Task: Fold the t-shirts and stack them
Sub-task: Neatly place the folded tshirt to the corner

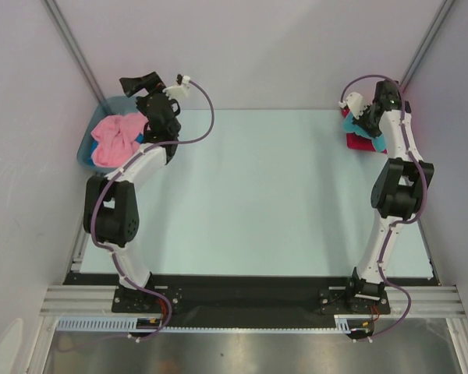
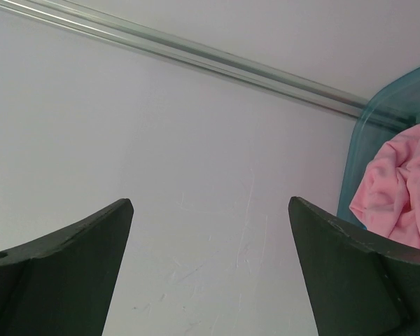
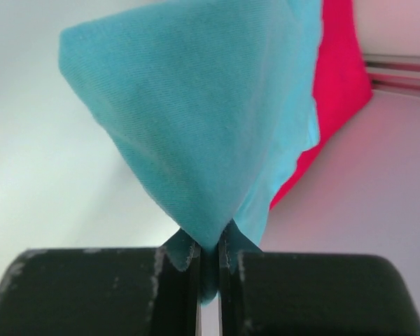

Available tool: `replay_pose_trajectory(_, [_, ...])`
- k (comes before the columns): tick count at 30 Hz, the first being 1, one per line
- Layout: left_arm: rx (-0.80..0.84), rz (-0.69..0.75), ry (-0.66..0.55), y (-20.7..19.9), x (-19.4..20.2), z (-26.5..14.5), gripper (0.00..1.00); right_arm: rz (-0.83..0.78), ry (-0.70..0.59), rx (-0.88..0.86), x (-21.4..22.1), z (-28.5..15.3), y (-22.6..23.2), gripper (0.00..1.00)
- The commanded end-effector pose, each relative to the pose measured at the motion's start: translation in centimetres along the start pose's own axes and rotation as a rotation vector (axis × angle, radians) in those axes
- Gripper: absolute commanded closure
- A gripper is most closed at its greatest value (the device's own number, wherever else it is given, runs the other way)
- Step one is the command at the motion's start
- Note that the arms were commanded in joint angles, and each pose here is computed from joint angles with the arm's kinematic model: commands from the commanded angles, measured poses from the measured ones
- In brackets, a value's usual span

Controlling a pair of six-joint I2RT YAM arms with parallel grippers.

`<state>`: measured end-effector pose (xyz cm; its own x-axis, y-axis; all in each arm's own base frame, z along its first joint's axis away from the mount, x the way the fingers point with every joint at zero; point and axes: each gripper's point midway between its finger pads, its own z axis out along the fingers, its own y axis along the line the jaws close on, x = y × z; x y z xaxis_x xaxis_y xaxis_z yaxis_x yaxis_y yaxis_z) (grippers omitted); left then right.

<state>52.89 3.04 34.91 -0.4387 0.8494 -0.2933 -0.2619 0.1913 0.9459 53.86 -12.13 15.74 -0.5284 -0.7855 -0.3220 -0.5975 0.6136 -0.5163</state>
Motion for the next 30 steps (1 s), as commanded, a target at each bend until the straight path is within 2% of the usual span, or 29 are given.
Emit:
replay_pose_trajectory(1, [-0.074,-0.074,-0.016,4.1,0.0,-0.9,0.00,0.015,0.018,-0.096,1.0,-0.3,1.6,1.00])
replay_pose_trajectory(4, [-0.074,-0.075,-0.015,4.1,0.0,-1.0,0.00,0.011,-0.012,-0.118,0.5,-2.2,1.3,1.00])
replay_pose_trajectory(6, [-0.076,-0.077,-0.012,4.2,0.1,-1.1,0.00,0.008,-0.087,-0.107,-1.2,-4.3,0.0,1.00])
replay_pose_trajectory(12, [-0.078,-0.078,-0.014,4.7,0.3,-1.3,0.00,-0.036,-0.137,-0.210,-2.2,-9.9,0.9,1.00])
replay_pose_trajectory(16, [-0.066,-0.076,-0.017,4.6,0.4,-1.5,0.00,-0.080,-0.132,-0.246,-1.9,-11.3,2.4,1.00])
replay_pose_trajectory(20, [-0.058,-0.072,-0.009,4.1,0.4,-1.4,0.00,-0.071,-0.080,-0.205,-1.1,-9.6,1.4,1.00])
replay_pose_trajectory(21, [-0.053,-0.064,-0.008,3.7,0.2,-1.3,0.00,-0.058,-0.101,-0.076,-2.0,-8.4,-1.6,1.00])
replay_pose_trajectory(22, [-0.056,-0.065,-0.008,3.8,0.1,-1.2,0.00,-0.024,-0.067,0.036,-1.7,-8.2,-4.0,1.00])
replay_pose_trajectory(23, [-0.061,-0.070,-0.005,4.0,0.0,-1.1,0.00,0.072,-0.049,0.146,-1.3,-7.4,-5.6,1.00])
replay_pose_trajectory(24, [-0.061,-0.068,-0.005,3.9,-0.1,-1.1,0.00,0.128,-0.165,0.503,-3.7,-9.4,-13.2,1.00])
replay_pose_trajectory(25, [-0.059,-0.065,-0.006,3.7,-0.2,-1.0,0.00,0.160,-0.184,0.654,-3.7,-11.1,-15.5,1.00])
replay_pose_trajectory(26, [-0.061,-0.065,-0.006,3.8,-0.3,-0.9,0.00,0.165,-0.252,0.822,-4.6,-15.6,-17.8,1.00])
replay_pose_trajectory(27, [-0.057,-0.056,-0.005,3.5,-0.4,-0.9,0.00,0.174,-0.363,1.063,-6.3,-18.4,-19.9,1.00])
replay_pose_trajectory(28, [-0.060,-0.055,-0.004,3.5,-0.4,-0.8,0.00,0.194,-0.353,1.202,-6.0,-21.0,-20.8,1.00])
replay_pose_trajectory(29, [-0.060,-0.055,-0.005,3.5,-0.5,-0.8,0.00,0.208,-0.438,1.464,-6.7,-26.3,-22.2,1.00])
replay_pose_trajectory(30, [-0.060,-0.053,-0.002,3.3,-0.5,-0.7,0.00,0.199,-0.465,1.545,-7.7,-28.5,-22.4,1.00])
